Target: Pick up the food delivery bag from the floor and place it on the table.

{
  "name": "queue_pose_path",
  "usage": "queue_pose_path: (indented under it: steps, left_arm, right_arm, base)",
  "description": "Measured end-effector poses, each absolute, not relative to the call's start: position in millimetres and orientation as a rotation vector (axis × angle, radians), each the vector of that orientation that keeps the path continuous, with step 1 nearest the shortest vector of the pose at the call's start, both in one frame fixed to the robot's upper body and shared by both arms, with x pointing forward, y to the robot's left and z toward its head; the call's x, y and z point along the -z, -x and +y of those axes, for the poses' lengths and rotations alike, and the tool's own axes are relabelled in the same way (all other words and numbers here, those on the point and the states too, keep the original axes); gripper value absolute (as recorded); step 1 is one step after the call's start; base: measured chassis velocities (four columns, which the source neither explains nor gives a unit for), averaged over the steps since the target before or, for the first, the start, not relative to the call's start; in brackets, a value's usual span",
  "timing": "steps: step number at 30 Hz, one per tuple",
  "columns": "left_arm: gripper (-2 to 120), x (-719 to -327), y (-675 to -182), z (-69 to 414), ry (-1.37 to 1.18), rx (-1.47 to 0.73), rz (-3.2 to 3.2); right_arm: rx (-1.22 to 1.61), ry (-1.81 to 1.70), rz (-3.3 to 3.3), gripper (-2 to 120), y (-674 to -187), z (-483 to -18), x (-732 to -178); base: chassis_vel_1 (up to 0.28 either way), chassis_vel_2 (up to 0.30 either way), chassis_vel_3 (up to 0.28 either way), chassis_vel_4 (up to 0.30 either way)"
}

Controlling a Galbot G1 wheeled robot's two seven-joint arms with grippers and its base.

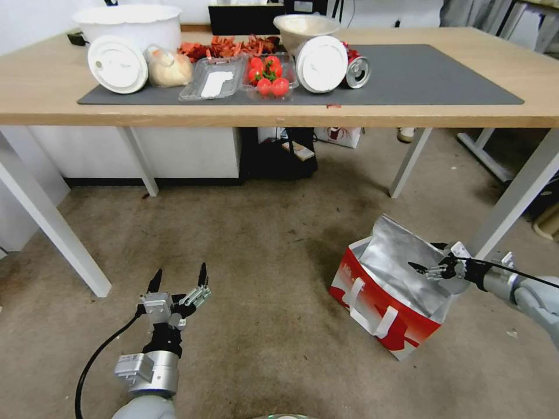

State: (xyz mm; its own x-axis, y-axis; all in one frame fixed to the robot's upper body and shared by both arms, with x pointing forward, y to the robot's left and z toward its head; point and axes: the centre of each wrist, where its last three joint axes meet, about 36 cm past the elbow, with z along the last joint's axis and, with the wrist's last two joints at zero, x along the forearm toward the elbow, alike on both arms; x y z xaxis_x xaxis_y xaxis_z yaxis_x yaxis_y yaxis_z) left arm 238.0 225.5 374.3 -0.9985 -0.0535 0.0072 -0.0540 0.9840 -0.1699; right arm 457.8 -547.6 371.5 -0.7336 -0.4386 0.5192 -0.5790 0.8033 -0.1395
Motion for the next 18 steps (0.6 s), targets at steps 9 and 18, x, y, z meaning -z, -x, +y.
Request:
queue_pose_path:
  steps: [9,18]
  left_arm:
    - [100,-374,-242,227,-0.091,-0.248,-3.130]
    - [100,-370,-242,224,-0.110,-0.242,-3.125]
  right_arm:
    - [-0.338,-0.773,-2.511,100,-467,-557,-360]
    - [-0.314,-0.788,-2.500,89,-471,-555,-359]
  base:
    - [0.000,0.000,0.000,0.000]
    - [0.000,0.000,0.000,0.000]
